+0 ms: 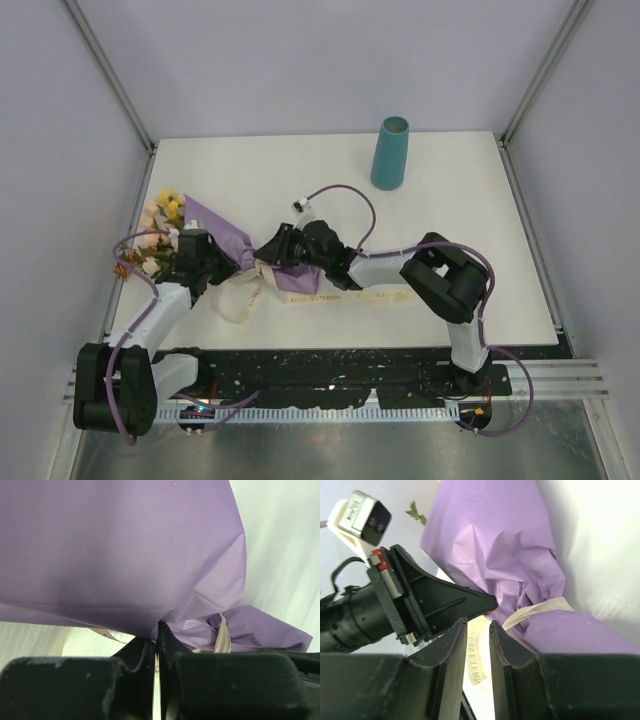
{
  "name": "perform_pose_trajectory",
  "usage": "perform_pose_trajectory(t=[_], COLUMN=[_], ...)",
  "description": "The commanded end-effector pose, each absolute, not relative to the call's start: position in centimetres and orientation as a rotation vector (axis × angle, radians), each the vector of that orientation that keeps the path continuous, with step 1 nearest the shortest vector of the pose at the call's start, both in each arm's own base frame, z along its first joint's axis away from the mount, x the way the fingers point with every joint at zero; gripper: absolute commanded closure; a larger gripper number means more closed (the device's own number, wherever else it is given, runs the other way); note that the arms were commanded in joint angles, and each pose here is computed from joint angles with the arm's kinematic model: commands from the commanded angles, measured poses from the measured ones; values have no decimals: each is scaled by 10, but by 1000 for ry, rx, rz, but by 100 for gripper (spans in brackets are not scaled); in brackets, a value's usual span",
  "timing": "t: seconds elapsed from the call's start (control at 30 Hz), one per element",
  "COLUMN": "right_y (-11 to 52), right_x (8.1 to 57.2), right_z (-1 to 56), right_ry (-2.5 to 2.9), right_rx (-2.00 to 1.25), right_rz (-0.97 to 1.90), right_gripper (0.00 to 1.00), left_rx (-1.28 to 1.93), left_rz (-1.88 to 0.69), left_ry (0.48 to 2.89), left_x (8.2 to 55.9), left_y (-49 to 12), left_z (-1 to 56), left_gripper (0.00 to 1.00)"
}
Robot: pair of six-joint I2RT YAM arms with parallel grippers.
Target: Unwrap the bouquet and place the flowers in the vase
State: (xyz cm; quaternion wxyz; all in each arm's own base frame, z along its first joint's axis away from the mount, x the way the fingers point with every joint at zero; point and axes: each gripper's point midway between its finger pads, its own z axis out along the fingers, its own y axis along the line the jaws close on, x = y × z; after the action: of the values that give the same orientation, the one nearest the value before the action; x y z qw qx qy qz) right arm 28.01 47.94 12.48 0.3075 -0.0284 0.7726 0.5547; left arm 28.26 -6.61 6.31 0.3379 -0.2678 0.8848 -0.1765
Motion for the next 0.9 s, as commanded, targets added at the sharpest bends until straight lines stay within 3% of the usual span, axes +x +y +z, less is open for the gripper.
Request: perform_pose_trajectory(t=[0.0,0.63,0.87], right_y=[481,492,488], right_x=[283,289,295], right_z=[129,89,80], right_ry=[2102,2263,2299], right_rx=[-201,-279,-261], right_rz=[1237,859,746], right_gripper=[70,67,70], left_rx=[-703,-711,-710], left_rz=[-460,-487,-496], left_ry=[2317,2311,2306], left_x=[277,278,279], left_y=[-66,-69,-70], left_z=[58,58,59], left_gripper=[93,93,93])
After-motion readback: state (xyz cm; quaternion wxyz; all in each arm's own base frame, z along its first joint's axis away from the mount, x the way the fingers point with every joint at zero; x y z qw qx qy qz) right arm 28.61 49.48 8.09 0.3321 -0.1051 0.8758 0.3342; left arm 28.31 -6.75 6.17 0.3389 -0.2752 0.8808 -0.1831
